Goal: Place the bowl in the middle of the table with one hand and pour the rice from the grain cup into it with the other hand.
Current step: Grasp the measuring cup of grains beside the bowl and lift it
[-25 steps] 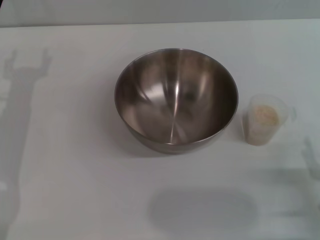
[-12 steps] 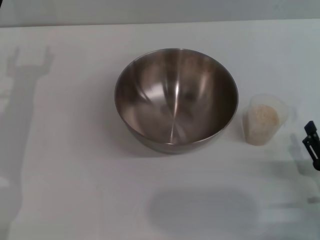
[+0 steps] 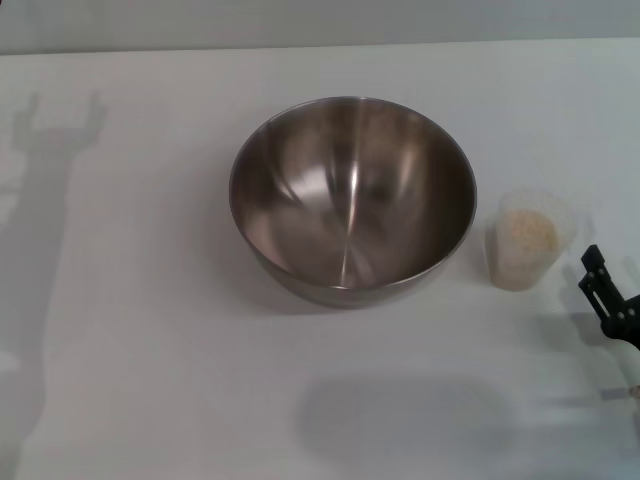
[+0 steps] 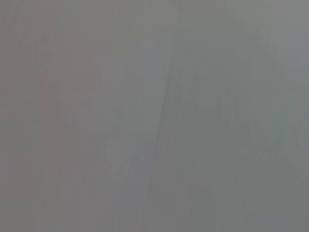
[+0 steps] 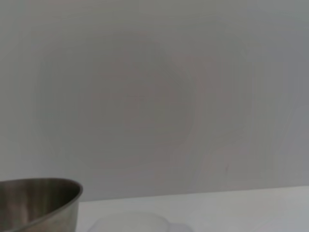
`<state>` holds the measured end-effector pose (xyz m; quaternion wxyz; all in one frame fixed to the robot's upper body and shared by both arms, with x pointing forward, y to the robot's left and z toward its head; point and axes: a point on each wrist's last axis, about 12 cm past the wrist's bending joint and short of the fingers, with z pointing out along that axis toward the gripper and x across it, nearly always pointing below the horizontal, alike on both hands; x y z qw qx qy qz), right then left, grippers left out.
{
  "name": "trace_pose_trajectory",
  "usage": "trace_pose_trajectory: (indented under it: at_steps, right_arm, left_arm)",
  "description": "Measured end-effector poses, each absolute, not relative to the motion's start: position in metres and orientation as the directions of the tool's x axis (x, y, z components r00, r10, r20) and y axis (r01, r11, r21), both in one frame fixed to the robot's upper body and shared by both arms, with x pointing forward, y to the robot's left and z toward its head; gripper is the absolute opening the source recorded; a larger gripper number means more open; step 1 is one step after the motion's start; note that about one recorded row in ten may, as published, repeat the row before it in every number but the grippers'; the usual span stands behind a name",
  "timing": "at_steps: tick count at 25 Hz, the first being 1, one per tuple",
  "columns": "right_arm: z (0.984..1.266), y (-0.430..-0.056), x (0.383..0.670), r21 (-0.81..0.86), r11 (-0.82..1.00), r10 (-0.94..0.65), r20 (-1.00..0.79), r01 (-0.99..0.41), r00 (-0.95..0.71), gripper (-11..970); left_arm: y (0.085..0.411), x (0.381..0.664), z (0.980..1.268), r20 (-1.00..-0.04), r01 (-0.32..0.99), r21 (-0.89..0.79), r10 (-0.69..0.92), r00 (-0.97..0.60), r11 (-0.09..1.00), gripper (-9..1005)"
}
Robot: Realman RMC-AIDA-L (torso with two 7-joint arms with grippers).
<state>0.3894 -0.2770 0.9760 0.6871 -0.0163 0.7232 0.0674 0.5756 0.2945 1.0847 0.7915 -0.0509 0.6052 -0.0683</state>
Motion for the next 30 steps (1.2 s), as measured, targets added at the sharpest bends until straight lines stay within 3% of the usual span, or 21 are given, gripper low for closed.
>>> trace_pose_trajectory:
  at_steps: [30]
  right_arm:
    - [0.975, -0.279, 0.416, 0.045, 0.991, 0.034, -0.996, -0.127, -0.085, 741]
  left_arm:
    - [0.297, 0.576, 1.086, -0.947, 0.035, -0.178, -0.180, 0.265, 0.983, 844]
